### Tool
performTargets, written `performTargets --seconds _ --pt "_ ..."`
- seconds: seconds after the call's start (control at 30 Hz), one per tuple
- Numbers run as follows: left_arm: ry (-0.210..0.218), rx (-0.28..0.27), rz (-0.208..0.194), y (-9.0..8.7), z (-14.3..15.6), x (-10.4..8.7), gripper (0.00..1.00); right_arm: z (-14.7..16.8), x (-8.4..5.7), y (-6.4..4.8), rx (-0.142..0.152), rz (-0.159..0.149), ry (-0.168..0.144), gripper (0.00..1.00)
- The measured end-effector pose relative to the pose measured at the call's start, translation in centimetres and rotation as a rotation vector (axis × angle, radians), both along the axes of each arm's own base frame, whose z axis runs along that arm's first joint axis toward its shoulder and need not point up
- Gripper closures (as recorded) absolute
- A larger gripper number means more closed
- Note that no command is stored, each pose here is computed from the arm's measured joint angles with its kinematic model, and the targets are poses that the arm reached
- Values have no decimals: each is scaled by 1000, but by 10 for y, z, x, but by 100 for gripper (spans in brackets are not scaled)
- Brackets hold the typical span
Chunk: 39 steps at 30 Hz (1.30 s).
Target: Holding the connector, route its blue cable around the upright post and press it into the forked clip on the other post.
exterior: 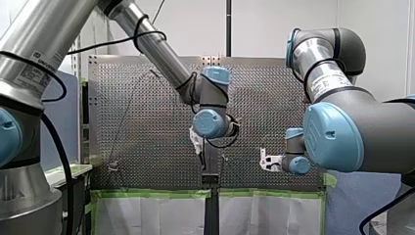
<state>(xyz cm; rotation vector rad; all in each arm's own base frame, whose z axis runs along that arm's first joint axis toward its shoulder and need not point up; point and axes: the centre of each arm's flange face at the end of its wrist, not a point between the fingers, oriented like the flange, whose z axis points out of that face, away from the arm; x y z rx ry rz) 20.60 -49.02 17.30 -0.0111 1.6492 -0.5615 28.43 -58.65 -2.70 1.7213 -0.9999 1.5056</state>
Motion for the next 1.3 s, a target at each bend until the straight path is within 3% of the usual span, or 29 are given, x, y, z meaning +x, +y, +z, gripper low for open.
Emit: performTargets --seconds 0.37,0.7,0.9,1.03,1.17,1.3 --pt "-45 -103 0 36 23 26 0 -1 0 1 6 -1 3 100" --pt "-110 -183 -2 76 44 46 0 -1 0 1 7 -1 3 100" --pt "-153 -216 1 97 54 53 0 -2 0 1 7 -1 3 100" --pt "-182 -237 -15 107 61 47 0 -2 0 1 8 -1 3 100" --pt "-190 -233 -45 111 53 36 0 -2 0 1 8 -1 4 100" --pt "-167 -176 -22 121 27 30 0 -2 0 1 9 -1 5 100"
